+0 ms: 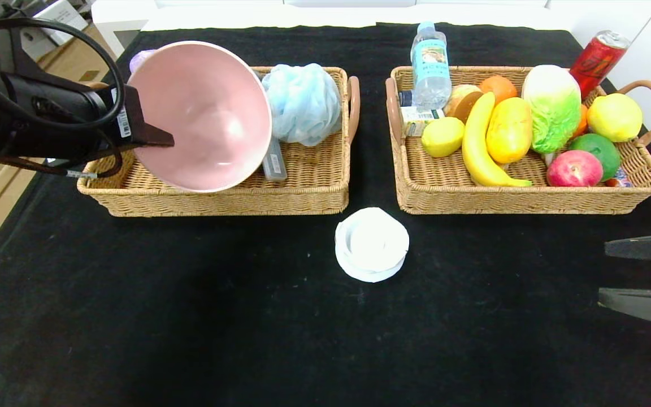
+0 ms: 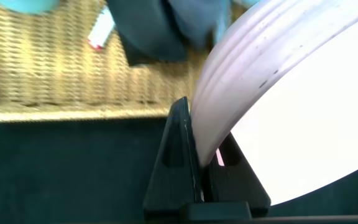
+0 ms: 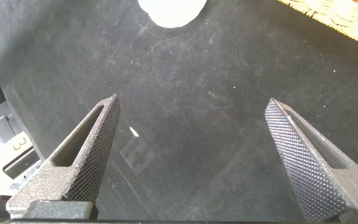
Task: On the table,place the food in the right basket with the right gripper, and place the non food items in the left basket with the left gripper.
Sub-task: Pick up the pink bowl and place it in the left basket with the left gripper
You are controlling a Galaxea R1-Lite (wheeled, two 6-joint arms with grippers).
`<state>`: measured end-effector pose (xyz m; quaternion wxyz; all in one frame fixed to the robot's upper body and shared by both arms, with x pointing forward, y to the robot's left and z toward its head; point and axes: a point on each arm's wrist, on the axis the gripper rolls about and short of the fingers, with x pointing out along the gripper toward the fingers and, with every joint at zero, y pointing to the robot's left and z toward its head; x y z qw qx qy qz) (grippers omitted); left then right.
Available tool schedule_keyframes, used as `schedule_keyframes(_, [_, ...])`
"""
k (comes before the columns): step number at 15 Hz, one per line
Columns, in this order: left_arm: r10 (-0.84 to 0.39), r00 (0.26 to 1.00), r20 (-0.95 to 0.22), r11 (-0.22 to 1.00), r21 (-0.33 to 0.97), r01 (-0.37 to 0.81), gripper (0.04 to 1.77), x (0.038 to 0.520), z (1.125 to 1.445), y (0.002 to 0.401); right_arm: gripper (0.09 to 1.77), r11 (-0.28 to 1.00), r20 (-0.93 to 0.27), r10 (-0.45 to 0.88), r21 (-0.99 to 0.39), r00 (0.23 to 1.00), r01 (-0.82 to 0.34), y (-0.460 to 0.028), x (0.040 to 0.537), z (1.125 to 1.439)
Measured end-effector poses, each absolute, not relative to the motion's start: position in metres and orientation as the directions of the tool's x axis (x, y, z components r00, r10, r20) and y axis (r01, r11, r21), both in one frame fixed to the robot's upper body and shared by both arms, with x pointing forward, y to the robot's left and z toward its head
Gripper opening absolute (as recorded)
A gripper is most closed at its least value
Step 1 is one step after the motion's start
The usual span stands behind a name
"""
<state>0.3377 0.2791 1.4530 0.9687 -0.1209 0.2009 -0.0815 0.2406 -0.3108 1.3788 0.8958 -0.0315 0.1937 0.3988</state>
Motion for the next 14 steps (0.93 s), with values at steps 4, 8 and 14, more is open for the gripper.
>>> schedule_keyframes(4, [-0.175,0.942,-0.285,0.958,-0.272,0.096,0.16,0.347,1.457,0.288,1.71,0.68,-0.373,0.702,0.099,0.607,-0.726,-0.311,0.24,1.379])
schedule_keyframes(8, [-0.126,0.951,-0.283,0.966,-0.252,0.053,0.16,0.357,1.453,0.301,1.71,0.68,-0.372,0.702,0.098,0.607,-0.727,-0.311,0.24,1.379])
schedule_keyframes(14, [-0.05,0.96,-0.275,0.968,-0.25,-0.021,0.16,0.379,1.444,0.322,1.71,0.681,-0.372,0.701,0.098,0.608,-0.726,-0.311,0.24,1.379])
